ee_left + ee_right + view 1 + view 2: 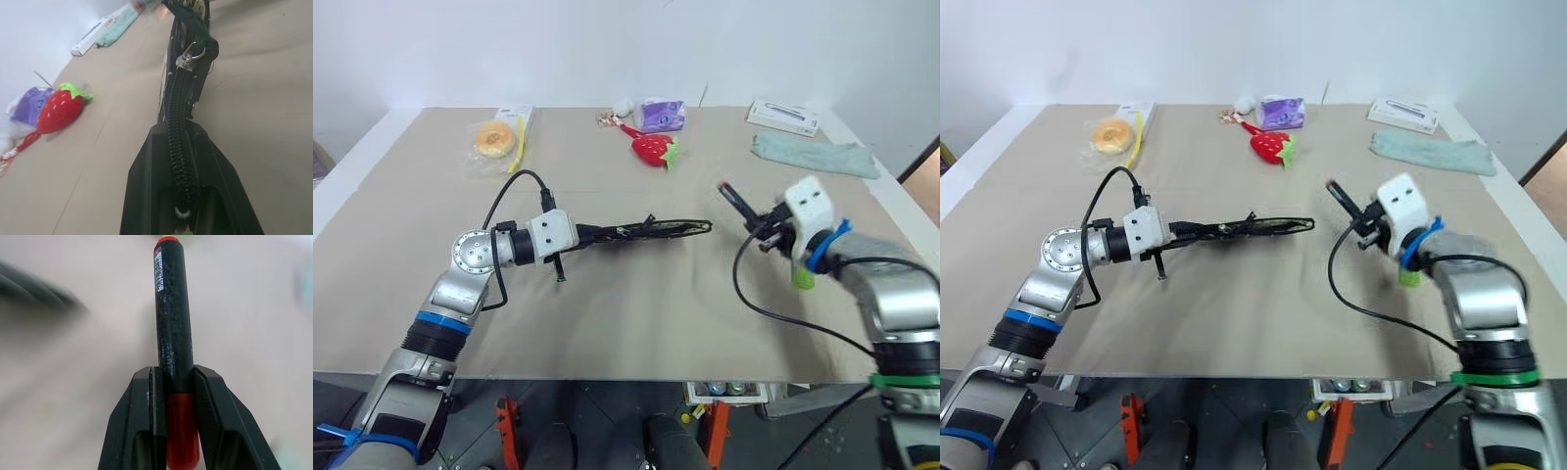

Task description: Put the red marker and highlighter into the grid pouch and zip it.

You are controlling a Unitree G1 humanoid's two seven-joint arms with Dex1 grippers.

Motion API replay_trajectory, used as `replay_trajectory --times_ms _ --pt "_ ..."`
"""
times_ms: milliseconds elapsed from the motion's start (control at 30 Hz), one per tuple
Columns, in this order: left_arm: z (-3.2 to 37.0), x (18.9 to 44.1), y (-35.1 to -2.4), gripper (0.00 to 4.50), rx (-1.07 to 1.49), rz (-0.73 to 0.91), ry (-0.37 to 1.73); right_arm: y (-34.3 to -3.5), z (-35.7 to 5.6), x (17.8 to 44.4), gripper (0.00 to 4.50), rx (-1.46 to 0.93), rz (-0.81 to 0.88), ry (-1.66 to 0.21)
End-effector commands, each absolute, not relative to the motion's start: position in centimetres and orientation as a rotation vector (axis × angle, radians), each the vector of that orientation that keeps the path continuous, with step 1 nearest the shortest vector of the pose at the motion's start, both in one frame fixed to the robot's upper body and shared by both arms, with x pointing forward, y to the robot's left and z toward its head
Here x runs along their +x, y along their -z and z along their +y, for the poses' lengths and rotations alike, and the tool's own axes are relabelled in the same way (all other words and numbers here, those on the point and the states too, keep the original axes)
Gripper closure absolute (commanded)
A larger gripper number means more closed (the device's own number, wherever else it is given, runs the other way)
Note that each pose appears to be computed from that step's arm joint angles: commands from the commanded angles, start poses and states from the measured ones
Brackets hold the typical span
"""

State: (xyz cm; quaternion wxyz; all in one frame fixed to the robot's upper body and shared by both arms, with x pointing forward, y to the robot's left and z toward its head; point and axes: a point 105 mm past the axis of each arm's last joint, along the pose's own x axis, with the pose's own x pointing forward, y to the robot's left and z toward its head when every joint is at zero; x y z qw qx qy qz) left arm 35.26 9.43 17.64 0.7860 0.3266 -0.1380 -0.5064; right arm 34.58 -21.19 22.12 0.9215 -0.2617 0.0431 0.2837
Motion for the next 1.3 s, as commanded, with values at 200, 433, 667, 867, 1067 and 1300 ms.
replay_trajectory --times_ms 200,433,667,867,1067,1300 --pt "9.4 35.1 -18.5 4.5 0.698 -0.328 1.088 -24.3 -18.0 30.6 3.99 -0.904 0.121 -0.909" --pt "9.0 34.8 -18.4 4.5 0.692 -0.334 1.096 -21.8 -18.6 32.2 3.99 -1.071 0.229 -0.866" --pt "8.8 34.7 -18.5 4.5 0.691 -0.339 1.1 -21.7 -17.5 33.5 3.99 -1.073 0.21 -0.851" --pt "8.3 34.6 -18.4 4.5 0.681 -0.344 1.11 -21.6 -13.2 33.9 3.99 -1.082 0.134 -0.922" --pt "8.3 34.5 -18.5 4.5 0.67 -0.346 1.111 -21.6 -10.7 34.1 3.99 -1.124 0.076 -0.965" --pt "8.2 34.4 -18.4 4.5 0.651 -0.341 1.111 -22.5 -10.1 33.7 2.5 -1.086 0.016 -0.994"
